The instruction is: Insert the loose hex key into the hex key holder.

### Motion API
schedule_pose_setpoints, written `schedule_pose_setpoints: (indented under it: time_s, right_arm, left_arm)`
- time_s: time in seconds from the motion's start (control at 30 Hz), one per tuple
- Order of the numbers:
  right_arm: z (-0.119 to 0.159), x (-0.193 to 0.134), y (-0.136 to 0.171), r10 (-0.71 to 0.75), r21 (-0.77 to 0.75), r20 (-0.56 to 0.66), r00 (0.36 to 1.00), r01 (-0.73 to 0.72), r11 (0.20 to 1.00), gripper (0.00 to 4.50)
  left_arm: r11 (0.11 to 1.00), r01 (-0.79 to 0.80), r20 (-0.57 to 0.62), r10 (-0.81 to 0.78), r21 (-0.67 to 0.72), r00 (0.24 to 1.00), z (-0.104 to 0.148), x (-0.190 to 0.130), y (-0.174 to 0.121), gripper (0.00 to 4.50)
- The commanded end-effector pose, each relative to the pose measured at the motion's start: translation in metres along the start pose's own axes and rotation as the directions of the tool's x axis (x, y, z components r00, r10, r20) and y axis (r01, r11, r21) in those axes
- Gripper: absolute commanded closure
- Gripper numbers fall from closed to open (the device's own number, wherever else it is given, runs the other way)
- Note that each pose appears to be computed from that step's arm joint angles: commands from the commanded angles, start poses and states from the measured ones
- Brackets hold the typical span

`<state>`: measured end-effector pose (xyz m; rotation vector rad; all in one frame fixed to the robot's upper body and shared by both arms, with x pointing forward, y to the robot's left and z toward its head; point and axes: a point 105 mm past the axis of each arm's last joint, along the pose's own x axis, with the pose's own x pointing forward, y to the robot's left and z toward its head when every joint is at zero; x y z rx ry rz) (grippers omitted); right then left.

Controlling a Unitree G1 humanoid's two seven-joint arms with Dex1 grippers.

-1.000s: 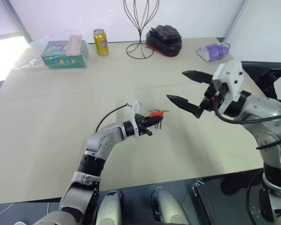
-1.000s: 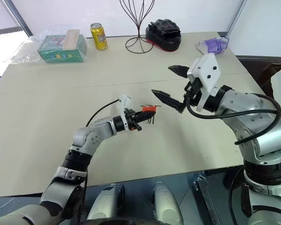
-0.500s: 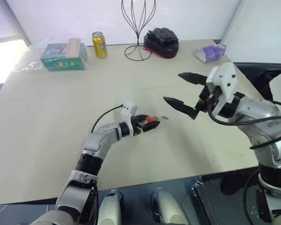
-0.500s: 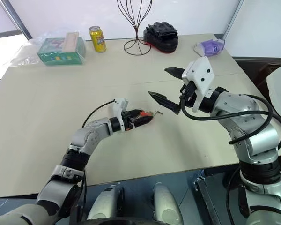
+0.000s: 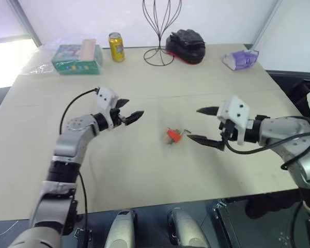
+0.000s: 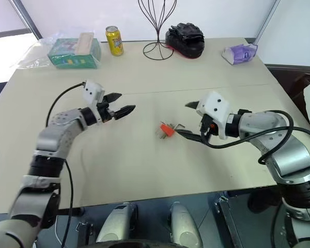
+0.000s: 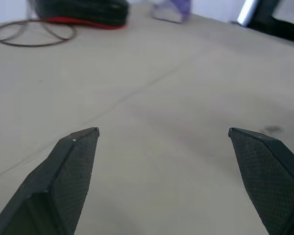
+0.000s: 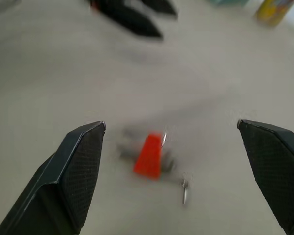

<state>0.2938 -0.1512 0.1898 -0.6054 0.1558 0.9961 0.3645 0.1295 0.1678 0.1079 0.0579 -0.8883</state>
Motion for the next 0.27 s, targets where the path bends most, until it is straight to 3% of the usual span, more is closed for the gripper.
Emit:
schedule_pose_setpoints:
  time_s: [0.03,0.27]
  right_arm:
    - [-0.004,-0.011,-0.001,0.037,-0.084,-0.059,0.998,-0.041,0.996,0.00]
    - [-0.017,-0.021,-0.010,0.049,-0.143,-0.137,0.989,-0.069,0.987,0.00]
  left_arm:
    - [0.982,0.188,-0.008,-0.188,0.022,0.982,0.022,-0.020,-0.030,0.08]
    - [0.944,0.330,-0.079,-0.330,-0.012,0.941,0.039,-0.062,-0.059,0.08]
